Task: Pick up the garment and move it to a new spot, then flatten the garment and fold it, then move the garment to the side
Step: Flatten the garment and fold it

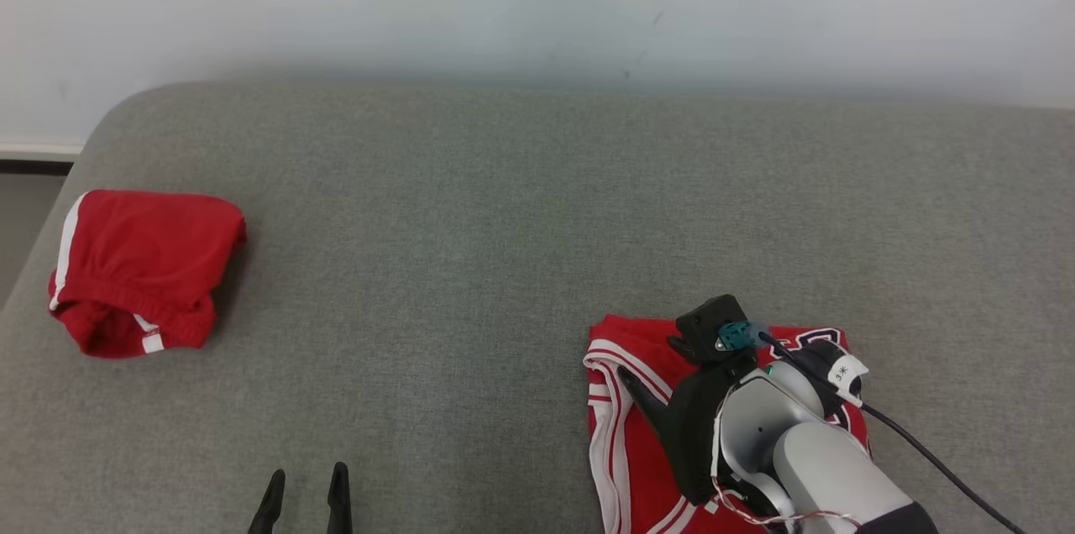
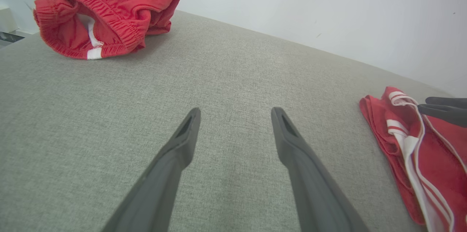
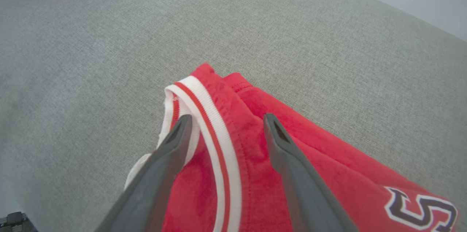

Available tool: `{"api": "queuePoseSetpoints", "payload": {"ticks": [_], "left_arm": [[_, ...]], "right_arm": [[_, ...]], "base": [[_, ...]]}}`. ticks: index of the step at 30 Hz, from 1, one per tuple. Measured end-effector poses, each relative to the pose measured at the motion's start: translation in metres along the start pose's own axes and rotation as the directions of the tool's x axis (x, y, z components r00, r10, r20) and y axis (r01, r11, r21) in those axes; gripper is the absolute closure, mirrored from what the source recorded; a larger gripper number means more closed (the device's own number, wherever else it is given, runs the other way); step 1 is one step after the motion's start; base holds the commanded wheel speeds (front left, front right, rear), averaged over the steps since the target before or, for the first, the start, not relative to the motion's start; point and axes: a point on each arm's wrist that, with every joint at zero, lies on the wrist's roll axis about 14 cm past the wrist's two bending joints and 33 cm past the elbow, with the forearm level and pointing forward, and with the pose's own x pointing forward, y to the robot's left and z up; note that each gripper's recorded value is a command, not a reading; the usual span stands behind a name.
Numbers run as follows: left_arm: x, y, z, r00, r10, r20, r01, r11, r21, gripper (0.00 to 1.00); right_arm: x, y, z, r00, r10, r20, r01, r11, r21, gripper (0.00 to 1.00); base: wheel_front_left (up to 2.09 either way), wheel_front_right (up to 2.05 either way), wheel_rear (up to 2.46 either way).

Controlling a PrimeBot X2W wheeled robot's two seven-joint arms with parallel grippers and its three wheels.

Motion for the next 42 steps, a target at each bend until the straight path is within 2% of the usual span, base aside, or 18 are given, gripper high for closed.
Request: {"api": "queuePoseSetpoints", "payload": {"ticks": [4, 5, 6, 7, 8, 9, 16, 27, 30, 31, 32, 42], "left_arm": [[0.001, 0.003, -0.002, 1.0, 0.012, -0.006, -0.012, 1.0, -0.002, 0.0], [0.001, 0.004, -0.002, 1.0, 0.015, -0.008, -0.015, 1.0, -0.003, 0.0], [0.001, 0.005, -0.002, 1.0, 0.017, -0.008, -0.017, 1.0, -0.002, 0.0], [0.002, 0.005, -0.002, 1.0, 0.019, -0.009, -0.019, 1.0, -0.002, 0.0], [0.001, 0.006, -0.003, 1.0, 0.022, -0.011, -0.022, 1.0, -0.002, 0.0], [0.001, 0.006, -0.004, 1.0, 0.024, -0.013, -0.024, 1.0, -0.002, 0.0], [-0.001, 0.008, -0.006, 0.999, 0.033, -0.021, -0.033, 0.999, -0.004, 0.0], [-0.006, 0.011, -0.008, 0.999, 0.044, -0.028, -0.045, 0.999, -0.005, 0.0], [-0.006, 0.012, -0.009, 0.998, 0.047, -0.029, -0.048, 0.999, -0.005, 0.0], [-0.006, 0.012, -0.008, 0.998, 0.048, -0.029, -0.048, 0.999, -0.005, 0.0], [-0.007, 0.012, -0.009, 0.998, 0.049, -0.029, -0.049, 0.999, -0.005, 0.0], [-0.01, 0.016, 0.003, 0.998, 0.059, 0.01, -0.059, 0.998, -0.004, 0.0]], "right_arm": [[0.011, 0.002, -0.004, 1.0, 0.019, -0.024, -0.019, 1.0, -0.003, 0.0], [0.013, 0.003, -0.004, 0.999, 0.025, -0.024, -0.025, 1.0, -0.007, 0.04], [0.015, 0.003, -0.003, 0.999, 0.028, -0.019, -0.028, 1.0, -0.01, 0.55], [0.017, 0.003, -0.001, 0.999, 0.03, -0.014, -0.03, 0.999, -0.012, 0.69], [0.02, 0.004, 0.0, 0.999, 0.032, -0.012, -0.032, 0.999, -0.013, 0.96], [0.021, 0.004, 0.0, 0.999, 0.034, -0.009, -0.034, 0.999, -0.013, 1.0], [0.03, 0.004, 0.001, 0.999, 0.038, -0.005, -0.038, 0.999, 0.001, 1.0], [0.041, 0.0, 0.042, 0.987, 0.013, 0.158, -0.019, 0.999, 0.032, 1.0], [0.046, 0.005, 0.034, 0.992, 0.023, 0.128, -0.026, 0.999, 0.029, 1.0], [0.047, 0.008, 0.029, 0.993, 0.029, 0.112, -0.032, 0.999, 0.026, 0.55], [0.048, 0.011, 0.026, 0.994, 0.035, 0.099, -0.038, 0.999, 0.025, 0.0], [0.028, 0.021, 0.023, 0.989, 0.063, 0.135, -0.075, 0.993, 0.09, 0.0]], "base": [[0.0, 0.0, 0.0], [0.0, 0.0, 0.0], [0.0, 0.0, 0.0], [0.0, 0.0, 0.0], [0.0, 0.0, 0.0], [0.0, 0.0, 0.0], [0.0, 0.0, 0.0], [0.0, 0.0, 0.0], [0.0, 0.0, 0.0], [0.0, 0.0, 0.0], [0.0, 0.0, 0.0], [0.0, 0.0, 0.0]]}}
